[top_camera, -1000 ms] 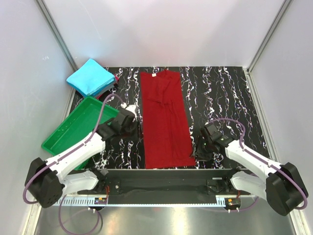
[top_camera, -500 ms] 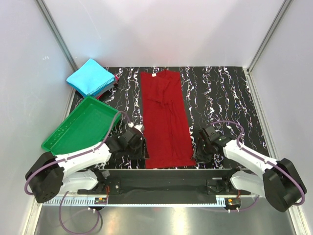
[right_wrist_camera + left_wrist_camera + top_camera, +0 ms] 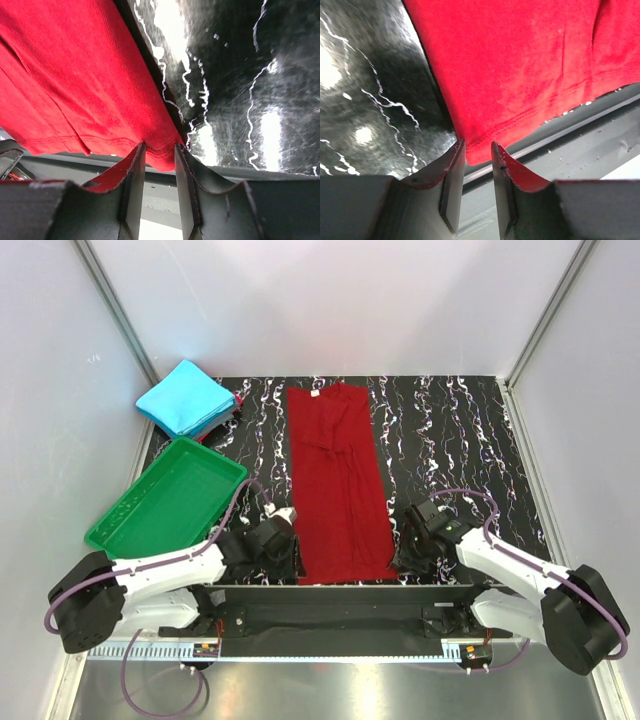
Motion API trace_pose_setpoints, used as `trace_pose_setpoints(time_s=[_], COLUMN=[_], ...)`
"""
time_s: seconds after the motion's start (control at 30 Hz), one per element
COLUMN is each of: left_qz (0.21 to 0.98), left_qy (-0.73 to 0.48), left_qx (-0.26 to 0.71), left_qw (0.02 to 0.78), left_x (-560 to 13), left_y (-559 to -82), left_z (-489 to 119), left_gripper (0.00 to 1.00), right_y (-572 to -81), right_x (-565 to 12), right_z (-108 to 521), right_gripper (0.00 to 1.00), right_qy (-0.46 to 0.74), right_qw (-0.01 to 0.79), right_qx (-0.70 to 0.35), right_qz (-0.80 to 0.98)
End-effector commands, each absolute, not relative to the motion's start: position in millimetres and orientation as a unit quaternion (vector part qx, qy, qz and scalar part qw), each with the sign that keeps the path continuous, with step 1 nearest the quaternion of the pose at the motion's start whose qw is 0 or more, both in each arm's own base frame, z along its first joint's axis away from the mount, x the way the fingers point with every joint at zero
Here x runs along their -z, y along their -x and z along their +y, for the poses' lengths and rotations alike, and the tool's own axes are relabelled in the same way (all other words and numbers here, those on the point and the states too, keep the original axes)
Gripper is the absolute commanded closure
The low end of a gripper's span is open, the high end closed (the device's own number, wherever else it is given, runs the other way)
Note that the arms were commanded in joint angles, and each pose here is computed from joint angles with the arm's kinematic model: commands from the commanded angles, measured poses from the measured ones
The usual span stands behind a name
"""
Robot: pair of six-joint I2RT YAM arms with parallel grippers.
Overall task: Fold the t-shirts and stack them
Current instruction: Fold the tshirt
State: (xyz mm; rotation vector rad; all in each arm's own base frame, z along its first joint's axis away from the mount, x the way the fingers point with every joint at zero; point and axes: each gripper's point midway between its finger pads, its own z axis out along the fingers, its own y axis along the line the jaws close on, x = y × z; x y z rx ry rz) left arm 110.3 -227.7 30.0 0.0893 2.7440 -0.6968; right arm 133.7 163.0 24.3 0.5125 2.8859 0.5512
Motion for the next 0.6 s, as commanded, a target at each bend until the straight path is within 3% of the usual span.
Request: trace_pose_setpoints(time_s=[0.0, 0.27, 0.57], left_qz=[0.951, 0.955, 0.956], left_qy=[-0.017, -0.022, -0.018], left_qx=[0.258, 0.242, 0.226], left_qw=[0.169, 0.169, 0.184], left_x=[-34, -24, -23], left_y=[-110, -104, -107], left_z=[-233, -228, -224], left_gripper=[0.69, 0.72, 0.67], right_y=[-128, -122, -125], right_x=[-24, -25, -36], right_z=[170, 169, 157], right_gripper=[0.63, 0.60, 0.59], right_qy=[-0.172, -0.176, -0.167], right_qw=[0.071, 0.073, 0.096], right_qx=[-0.190, -0.167, -0.118], right_qz=[0.964, 0.967, 0.974])
